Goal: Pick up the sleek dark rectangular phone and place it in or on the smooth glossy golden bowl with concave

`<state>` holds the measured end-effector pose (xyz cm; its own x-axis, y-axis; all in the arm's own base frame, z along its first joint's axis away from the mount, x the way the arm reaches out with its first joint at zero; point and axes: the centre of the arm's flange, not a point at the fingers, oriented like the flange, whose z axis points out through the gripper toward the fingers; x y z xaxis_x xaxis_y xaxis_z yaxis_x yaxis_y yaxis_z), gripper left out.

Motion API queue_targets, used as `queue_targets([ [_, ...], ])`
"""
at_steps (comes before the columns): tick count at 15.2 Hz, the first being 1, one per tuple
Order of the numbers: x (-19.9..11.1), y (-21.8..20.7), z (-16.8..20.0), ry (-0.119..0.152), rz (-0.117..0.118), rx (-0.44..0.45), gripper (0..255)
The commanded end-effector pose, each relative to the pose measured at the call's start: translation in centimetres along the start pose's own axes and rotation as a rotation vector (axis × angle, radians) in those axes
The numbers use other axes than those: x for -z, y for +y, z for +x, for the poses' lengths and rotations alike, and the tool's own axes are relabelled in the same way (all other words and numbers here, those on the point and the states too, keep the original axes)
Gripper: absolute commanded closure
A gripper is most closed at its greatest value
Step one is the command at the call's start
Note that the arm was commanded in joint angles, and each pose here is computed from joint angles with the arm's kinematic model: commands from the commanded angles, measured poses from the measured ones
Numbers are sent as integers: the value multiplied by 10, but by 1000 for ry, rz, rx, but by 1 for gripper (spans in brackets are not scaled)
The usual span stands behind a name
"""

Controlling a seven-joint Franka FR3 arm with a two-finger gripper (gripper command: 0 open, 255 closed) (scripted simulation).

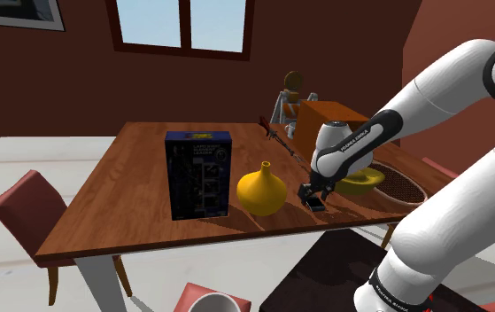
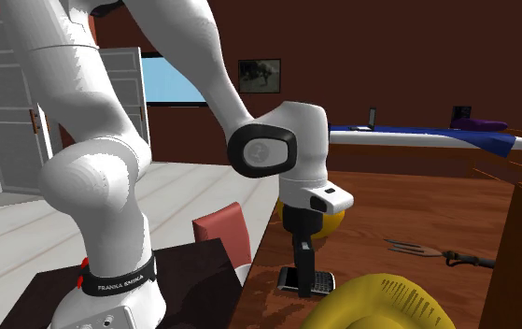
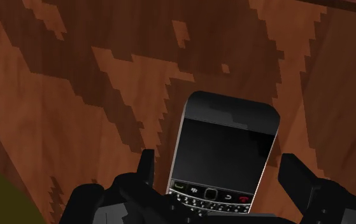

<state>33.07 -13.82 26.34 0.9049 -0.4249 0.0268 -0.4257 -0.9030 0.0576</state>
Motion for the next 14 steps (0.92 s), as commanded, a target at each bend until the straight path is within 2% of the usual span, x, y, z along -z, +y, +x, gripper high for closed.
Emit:
queue_targets([
  [1,-1,0,0,0,0,0,0],
  [5,-1,0,0,0,0,0,0],
  [6,-1,0,0,0,0,0,255],
  [14,-1,0,0,0,0,0,255],
])
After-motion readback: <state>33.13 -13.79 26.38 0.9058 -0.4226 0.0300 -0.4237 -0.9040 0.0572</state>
